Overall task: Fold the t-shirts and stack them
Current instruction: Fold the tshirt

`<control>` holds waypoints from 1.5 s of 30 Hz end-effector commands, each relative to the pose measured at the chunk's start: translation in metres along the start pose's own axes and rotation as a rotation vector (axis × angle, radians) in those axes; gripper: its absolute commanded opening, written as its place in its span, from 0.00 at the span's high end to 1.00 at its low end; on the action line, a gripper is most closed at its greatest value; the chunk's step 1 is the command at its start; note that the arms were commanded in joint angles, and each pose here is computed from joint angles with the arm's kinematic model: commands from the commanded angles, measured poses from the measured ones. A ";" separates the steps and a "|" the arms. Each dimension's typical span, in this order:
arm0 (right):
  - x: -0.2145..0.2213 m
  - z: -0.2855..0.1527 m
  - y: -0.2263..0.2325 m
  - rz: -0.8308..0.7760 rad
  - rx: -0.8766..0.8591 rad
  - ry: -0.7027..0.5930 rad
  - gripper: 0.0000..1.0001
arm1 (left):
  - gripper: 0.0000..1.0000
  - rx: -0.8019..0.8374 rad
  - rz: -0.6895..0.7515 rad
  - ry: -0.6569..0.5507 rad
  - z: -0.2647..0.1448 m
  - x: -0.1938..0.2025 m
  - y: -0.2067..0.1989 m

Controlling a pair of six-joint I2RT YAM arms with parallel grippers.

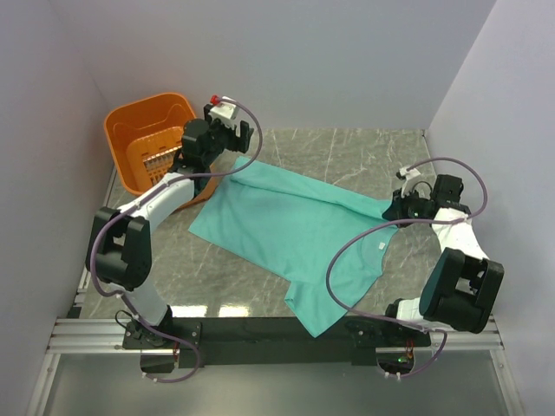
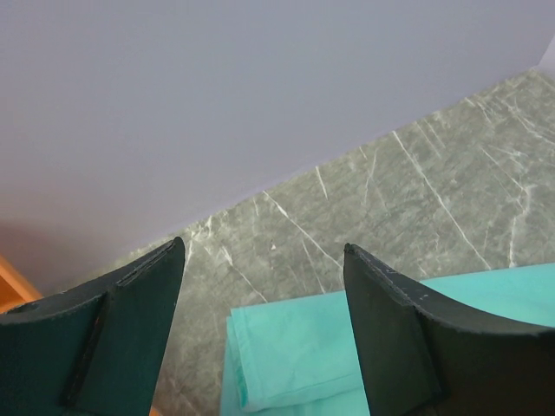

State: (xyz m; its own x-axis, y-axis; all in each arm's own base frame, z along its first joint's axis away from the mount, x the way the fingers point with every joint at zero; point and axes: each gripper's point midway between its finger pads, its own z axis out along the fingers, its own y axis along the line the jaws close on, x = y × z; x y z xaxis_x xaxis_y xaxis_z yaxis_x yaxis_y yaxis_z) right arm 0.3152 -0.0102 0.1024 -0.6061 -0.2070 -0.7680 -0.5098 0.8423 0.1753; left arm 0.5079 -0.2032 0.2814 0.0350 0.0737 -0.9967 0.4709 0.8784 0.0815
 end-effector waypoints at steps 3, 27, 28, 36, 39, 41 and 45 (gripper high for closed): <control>0.000 -0.007 0.014 -0.076 -0.023 -0.002 1.00 | 0.21 0.017 -0.016 -0.046 -0.011 -0.023 -0.006; -0.018 -0.019 0.005 -0.013 0.111 0.032 0.49 | 0.20 -0.045 -0.194 -0.001 -0.124 -0.079 -0.014; -0.017 -0.012 0.007 0.020 0.085 0.047 0.50 | 0.20 -0.050 -0.205 0.006 -0.133 -0.078 -0.015; -0.014 0.037 -0.008 0.159 0.045 0.181 0.51 | 0.09 -0.078 -0.187 0.039 -0.229 -0.027 -0.028; -0.014 0.041 -0.018 0.173 0.068 0.209 0.51 | 0.04 -0.139 -0.171 0.033 -0.247 -0.004 -0.022; -0.010 0.045 -0.015 0.185 0.048 0.235 0.51 | 0.02 -0.134 -0.174 -0.009 -0.251 -0.007 -0.024; -0.001 0.056 -0.006 0.178 0.023 0.282 0.51 | 0.03 -0.133 -0.176 0.000 -0.250 -0.009 -0.024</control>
State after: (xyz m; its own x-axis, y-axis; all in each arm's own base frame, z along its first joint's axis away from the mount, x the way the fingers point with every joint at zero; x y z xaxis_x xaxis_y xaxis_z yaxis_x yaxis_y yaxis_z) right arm 0.3507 0.0044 0.0665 -0.8206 -0.1668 -0.5466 -0.3644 0.8895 0.2757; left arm 0.2733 -0.1100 0.2750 -0.0780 -0.0742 -0.9942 0.3650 0.9259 -0.0977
